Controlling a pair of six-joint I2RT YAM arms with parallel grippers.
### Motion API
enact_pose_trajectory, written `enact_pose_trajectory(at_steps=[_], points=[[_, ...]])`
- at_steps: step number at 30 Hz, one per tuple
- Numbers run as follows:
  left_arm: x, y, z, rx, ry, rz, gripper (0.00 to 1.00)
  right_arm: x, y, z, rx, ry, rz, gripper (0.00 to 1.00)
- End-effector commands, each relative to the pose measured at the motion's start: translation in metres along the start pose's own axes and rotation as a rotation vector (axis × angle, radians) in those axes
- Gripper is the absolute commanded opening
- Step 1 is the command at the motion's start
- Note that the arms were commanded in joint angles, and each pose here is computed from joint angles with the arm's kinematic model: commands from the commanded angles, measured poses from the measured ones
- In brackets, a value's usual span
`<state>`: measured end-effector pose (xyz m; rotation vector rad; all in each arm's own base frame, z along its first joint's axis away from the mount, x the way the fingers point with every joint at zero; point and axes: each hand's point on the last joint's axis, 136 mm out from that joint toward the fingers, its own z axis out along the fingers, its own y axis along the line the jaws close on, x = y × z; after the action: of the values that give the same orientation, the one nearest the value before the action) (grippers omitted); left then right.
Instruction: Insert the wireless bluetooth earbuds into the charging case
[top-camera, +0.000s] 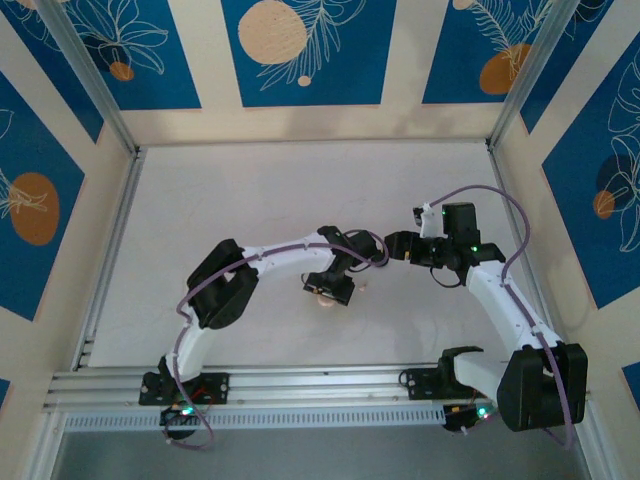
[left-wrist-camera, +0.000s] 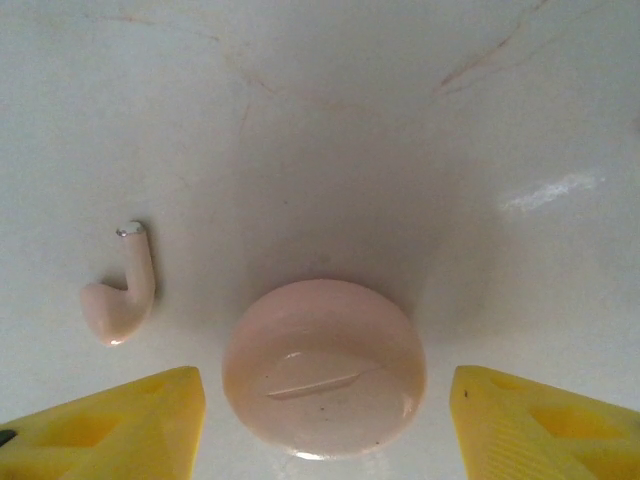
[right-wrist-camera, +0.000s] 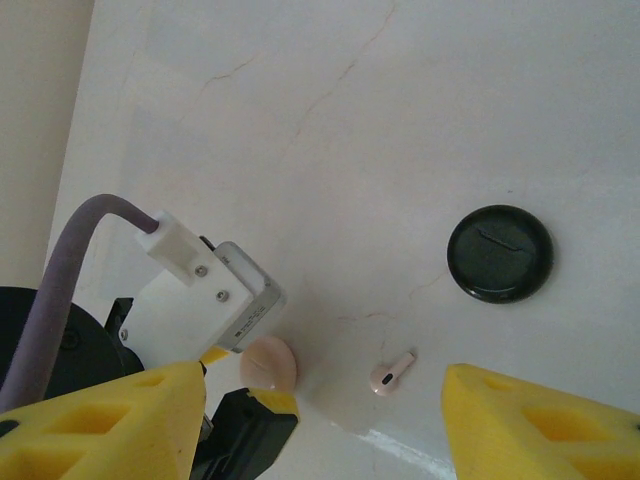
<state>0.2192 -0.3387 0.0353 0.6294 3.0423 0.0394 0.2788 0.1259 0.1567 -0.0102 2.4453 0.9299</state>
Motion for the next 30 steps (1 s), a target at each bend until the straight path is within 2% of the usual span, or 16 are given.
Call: enact_pose_trajectory(at_steps=[1,30], points=[[0.003,0.001,0.009,0.012,0.038,-0.015,0.63,0.006,0.003,-0.002,-0.023,0.020,-0.007,0.64],[0.010,0.011,0.026,-0.013,0.084,0.006,0.58,0.004,0.005,-0.007,-0.031,0.013,-0.014,0.63]])
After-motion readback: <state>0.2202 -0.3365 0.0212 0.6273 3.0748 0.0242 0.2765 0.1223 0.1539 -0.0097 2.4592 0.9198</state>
